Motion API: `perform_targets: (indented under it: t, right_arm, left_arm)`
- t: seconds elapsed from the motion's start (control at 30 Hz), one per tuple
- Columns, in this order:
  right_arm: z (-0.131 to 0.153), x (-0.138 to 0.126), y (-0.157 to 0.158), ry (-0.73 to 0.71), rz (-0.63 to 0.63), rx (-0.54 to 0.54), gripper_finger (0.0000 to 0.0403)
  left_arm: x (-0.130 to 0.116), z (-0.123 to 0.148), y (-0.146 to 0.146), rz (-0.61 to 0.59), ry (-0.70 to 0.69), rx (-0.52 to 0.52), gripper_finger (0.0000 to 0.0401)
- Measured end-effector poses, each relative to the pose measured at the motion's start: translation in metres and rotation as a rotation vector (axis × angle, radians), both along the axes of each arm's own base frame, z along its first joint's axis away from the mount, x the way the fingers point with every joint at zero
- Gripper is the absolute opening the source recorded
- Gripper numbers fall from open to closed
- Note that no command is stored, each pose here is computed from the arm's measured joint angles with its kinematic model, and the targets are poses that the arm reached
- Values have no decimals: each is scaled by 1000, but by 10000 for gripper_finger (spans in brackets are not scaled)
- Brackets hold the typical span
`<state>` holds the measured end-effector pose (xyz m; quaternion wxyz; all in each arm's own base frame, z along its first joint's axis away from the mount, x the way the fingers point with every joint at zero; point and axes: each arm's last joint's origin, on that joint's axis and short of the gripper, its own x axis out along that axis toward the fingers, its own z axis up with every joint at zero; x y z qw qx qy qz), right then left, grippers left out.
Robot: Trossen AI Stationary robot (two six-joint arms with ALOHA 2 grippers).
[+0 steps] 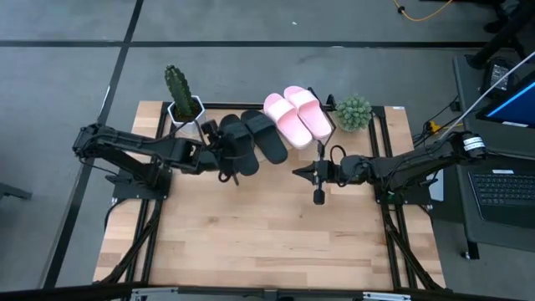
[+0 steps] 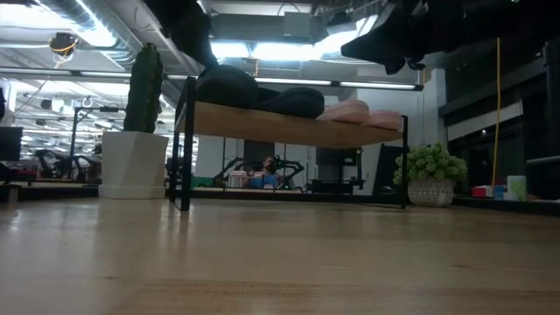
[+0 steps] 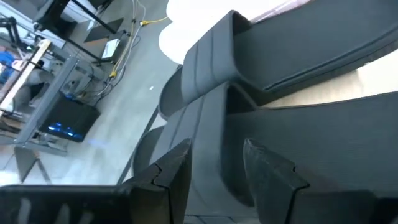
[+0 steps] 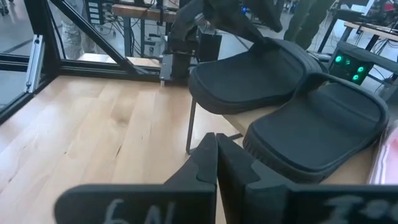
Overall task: Pick and place slides into the shelf
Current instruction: Adjust the left black slide on the shelf
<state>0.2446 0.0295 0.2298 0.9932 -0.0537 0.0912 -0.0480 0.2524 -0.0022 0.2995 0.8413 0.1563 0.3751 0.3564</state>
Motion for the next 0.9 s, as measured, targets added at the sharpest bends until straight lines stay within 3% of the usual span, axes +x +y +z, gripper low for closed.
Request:
perform_targets:
  t: [0.2,0.63,0.9]
  right_arm:
    - [0,0,0,5,0,-1,4]
    - [-1,0,0,5,1,-1,5]
    - [-1,0,0,5,1,0,5]
  left_arm:
    - [0,0,4,-1,35,36,138]
    - [-5,-4,4,0,87,4,137]
    - [-4,-6,8,44,67,-2,78]
